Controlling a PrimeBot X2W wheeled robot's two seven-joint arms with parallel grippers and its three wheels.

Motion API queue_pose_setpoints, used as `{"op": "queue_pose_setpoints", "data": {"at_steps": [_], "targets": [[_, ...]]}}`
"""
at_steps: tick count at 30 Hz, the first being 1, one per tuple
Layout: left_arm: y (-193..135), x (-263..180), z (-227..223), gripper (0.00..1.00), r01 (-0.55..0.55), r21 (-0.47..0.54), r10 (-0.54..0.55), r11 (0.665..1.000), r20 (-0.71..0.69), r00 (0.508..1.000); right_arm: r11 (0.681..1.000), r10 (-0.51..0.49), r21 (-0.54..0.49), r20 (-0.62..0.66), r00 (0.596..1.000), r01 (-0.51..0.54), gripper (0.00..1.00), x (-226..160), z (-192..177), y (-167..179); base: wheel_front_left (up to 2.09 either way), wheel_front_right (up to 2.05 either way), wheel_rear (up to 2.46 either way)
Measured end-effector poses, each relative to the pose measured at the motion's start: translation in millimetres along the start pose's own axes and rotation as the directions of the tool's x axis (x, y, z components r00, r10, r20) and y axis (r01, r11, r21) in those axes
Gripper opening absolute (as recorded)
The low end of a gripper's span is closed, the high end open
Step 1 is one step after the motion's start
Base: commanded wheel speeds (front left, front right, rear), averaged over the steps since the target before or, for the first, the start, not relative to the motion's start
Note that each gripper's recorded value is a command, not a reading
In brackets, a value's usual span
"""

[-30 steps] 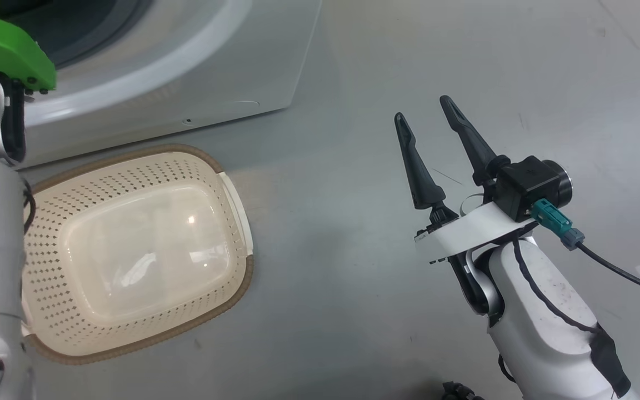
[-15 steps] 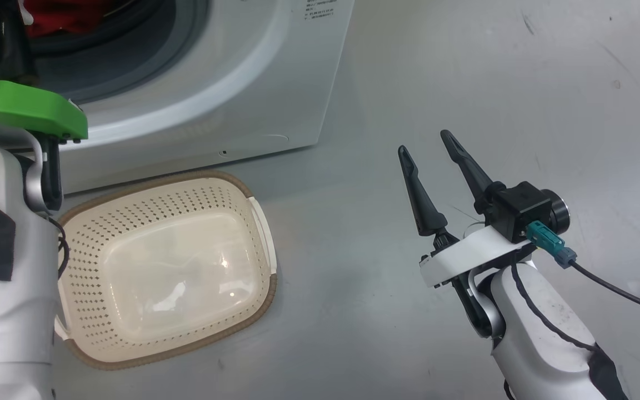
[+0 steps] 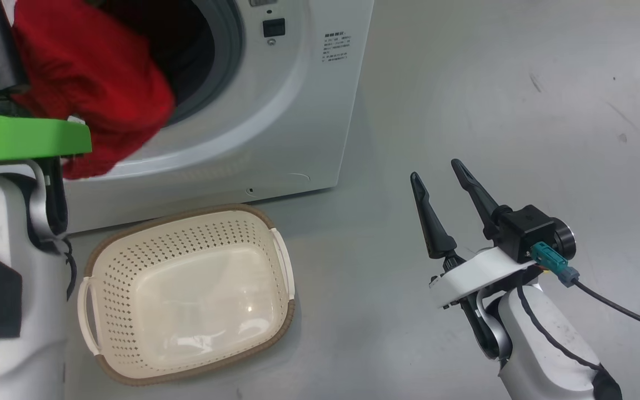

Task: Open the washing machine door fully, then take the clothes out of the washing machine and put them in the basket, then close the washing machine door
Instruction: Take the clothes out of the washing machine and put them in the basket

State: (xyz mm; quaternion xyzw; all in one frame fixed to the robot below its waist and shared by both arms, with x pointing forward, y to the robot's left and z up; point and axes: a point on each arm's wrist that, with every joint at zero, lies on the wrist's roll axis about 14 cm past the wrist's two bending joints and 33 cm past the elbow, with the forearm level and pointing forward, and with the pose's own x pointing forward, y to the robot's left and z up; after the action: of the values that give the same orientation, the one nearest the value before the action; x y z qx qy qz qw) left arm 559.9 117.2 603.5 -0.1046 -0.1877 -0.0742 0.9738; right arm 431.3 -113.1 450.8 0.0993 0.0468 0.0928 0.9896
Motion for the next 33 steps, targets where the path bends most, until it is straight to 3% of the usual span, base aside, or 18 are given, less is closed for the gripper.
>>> {"op": "queue_pose_setpoints", "data": {"at_steps": [12, 19, 27, 33], "targets": [[-9, -31, 91, 0.00, 0.000, 0.028, -0.006, 1.000, 0.209, 0.978, 1.000, 0.021, -0.003, 0.032, 0.999, -0.021, 1.00, -16, 13, 12, 0.00, 0.00, 0.00], [-11, -54, 114, 0.00, -0.001, 0.038, -0.008, 0.999, 0.250, 0.968, 0.999, 0.036, -0.001, 0.040, 0.999, -0.036, 1.00, -25, 16, 19, 0.00, 0.00, 0.00], [-6, -84, 100, 0.00, -0.031, 0.040, 0.023, 0.999, 0.188, 0.982, 0.999, 0.050, -0.001, 0.051, 0.997, -0.050, 1.00, -32, 20, 24, 0.00, 0.00, 0.00], [-5, -109, 58, 0.00, -0.045, 0.028, 0.044, 0.999, 0.031, 0.999, 0.999, 0.047, 0.000, 0.054, 0.997, -0.048, 1.00, -31, 21, 23, 0.00, 0.00, 0.00]]}}
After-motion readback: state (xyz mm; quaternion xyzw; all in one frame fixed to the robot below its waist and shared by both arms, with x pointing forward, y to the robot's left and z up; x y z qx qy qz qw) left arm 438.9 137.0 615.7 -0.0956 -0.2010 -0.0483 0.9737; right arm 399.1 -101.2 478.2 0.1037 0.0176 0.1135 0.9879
